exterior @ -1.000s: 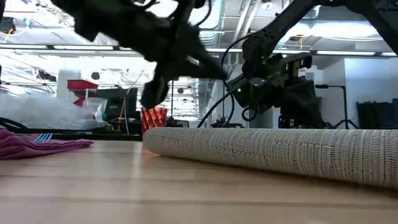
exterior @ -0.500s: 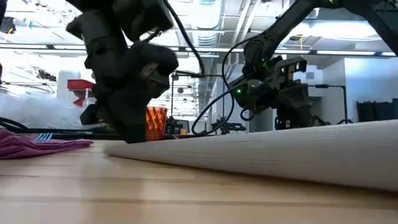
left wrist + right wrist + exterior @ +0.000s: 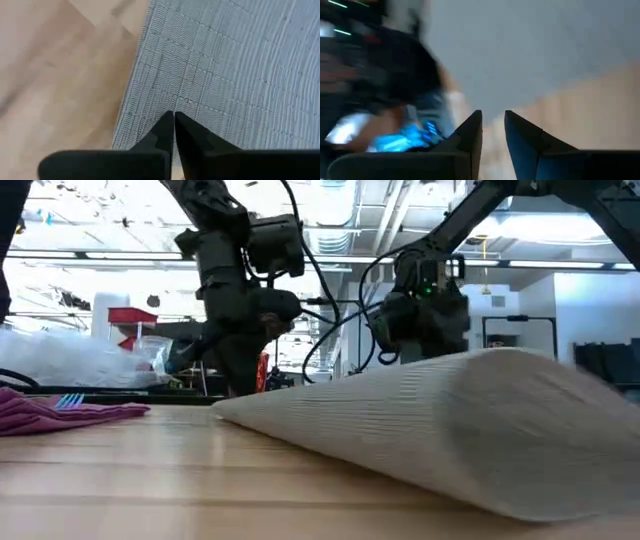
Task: Set table place
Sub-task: Prepare the gray placemat
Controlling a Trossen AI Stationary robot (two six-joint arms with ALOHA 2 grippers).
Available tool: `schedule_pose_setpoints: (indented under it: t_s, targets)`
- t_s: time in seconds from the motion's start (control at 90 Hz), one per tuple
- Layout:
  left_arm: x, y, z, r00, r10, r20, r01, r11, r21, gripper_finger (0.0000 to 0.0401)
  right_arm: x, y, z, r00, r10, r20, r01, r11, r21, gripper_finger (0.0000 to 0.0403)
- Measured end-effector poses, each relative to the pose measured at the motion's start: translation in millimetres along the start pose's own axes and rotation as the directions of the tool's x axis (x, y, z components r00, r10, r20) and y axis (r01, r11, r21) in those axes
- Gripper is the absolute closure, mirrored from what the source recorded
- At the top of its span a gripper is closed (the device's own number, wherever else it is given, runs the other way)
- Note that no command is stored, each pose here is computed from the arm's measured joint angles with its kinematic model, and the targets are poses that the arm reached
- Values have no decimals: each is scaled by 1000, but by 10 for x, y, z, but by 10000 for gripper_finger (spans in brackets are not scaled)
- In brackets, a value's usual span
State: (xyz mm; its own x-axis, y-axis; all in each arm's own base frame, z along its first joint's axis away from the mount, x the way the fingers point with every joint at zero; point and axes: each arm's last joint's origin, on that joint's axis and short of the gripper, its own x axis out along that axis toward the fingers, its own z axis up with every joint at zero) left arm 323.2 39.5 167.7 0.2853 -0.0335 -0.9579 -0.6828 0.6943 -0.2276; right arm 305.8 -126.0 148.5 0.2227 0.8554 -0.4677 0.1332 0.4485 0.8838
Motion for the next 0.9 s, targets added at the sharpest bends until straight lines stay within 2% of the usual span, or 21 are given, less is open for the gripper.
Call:
schedule_pose_setpoints:
  t_s: [0.056,0.167,0.233,0.344,0.389,0.489,0.556,0.711,0.789,0.9]
  targets:
    - [-35,-4,39,1000,1,8,-1,1000,1,401,1,17,2,998,55,20,-55,998,4,333]
    - [-146,-139,40,1000,2,1,-2,998,59,401,-37,139,-1,968,232,101,-229,973,-41,333]
    - [-245,-269,30,1000,-2,4,1,995,104,401,-87,246,-16,959,254,122,-244,966,-89,333]
    - [-408,-477,-27,1000,10,11,-11,988,155,401,-201,349,-78,984,135,115,-122,986,-113,333]
    - [-451,-562,-89,1000,13,4,-14,985,170,401,-273,406,-113,984,117,133,-100,986,-130,333]
    - [-455,-749,-344,999,36,-13,-33,977,212,401,-471,638,-238,975,106,197,-65,976,-206,333]
    - [-405,-831,-534,998,59,-15,-53,969,241,401,-605,755,-333,970,48,238,12,969,-245,333]
    - [-171,-891,-871,998,58,32,-64,971,229,401,-843,994,-520,935,-76,346,188,935,-301,333]
    - [-81,-885,-947,997,43,66,-54,981,186,401,-855,1068,-554,924,-120,362,260,893,-367,333]
    - [-12,-867,-955,991,32,128,-46,993,110,401,-880,1099,-498,903,-124,411,314,844,-434,333]
